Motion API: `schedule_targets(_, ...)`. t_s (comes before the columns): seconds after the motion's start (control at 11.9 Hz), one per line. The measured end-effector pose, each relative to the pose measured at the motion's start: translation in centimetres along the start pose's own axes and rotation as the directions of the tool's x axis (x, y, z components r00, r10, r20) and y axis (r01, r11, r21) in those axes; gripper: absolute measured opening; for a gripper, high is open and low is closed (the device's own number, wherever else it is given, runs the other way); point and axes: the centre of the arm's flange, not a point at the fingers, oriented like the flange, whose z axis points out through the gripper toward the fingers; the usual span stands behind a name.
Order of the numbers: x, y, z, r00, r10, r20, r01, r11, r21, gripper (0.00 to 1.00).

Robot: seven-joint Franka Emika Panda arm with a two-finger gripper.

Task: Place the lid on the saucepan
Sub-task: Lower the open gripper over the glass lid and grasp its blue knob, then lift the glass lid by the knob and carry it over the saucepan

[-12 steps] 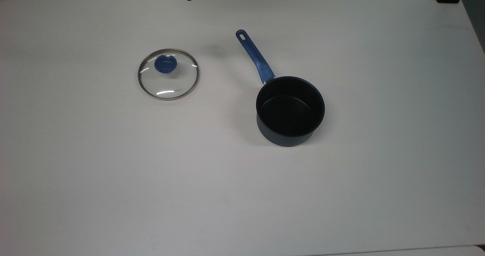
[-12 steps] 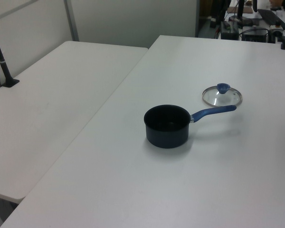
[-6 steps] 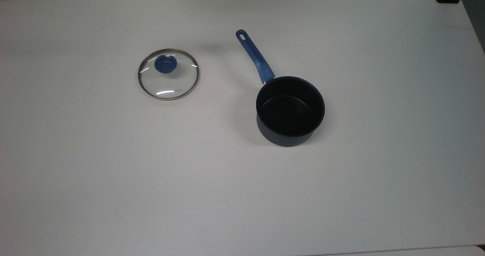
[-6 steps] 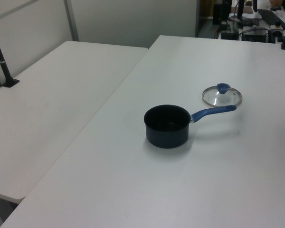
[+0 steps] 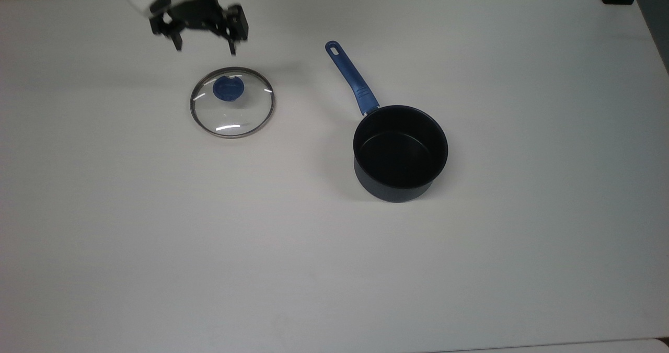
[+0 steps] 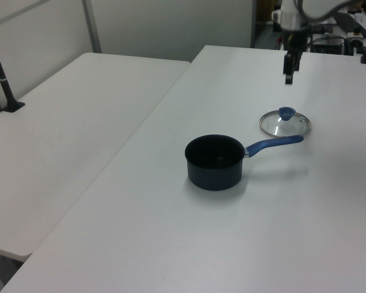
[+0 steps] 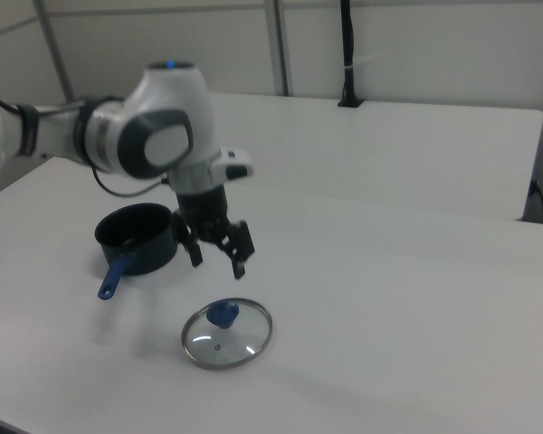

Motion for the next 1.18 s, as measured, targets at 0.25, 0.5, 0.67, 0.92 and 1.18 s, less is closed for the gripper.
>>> schedule_targets(0.25,1.6,-1.1,6.9,0.994,0.105,0.031,-0.105,0.994,-0.002,1.0)
schedule_targets(0.5,3.1,-2.2,11.6,0.986,0.166,0.034,-0.167,0.986,0.012,1.0)
schedule_targets(0.67,3.3,-2.7,12.6,0.984,0.175,0.044,-0.175,0.984,0.012,1.0)
schedule_targets(0.92,3.0,-2.0,12.2,0.98,0.186,0.066,-0.187,0.982,0.01,1.0)
schedule_targets(1.18,2.4,-1.9,11.4,0.978,0.187,0.09,-0.188,0.982,0.008,1.0)
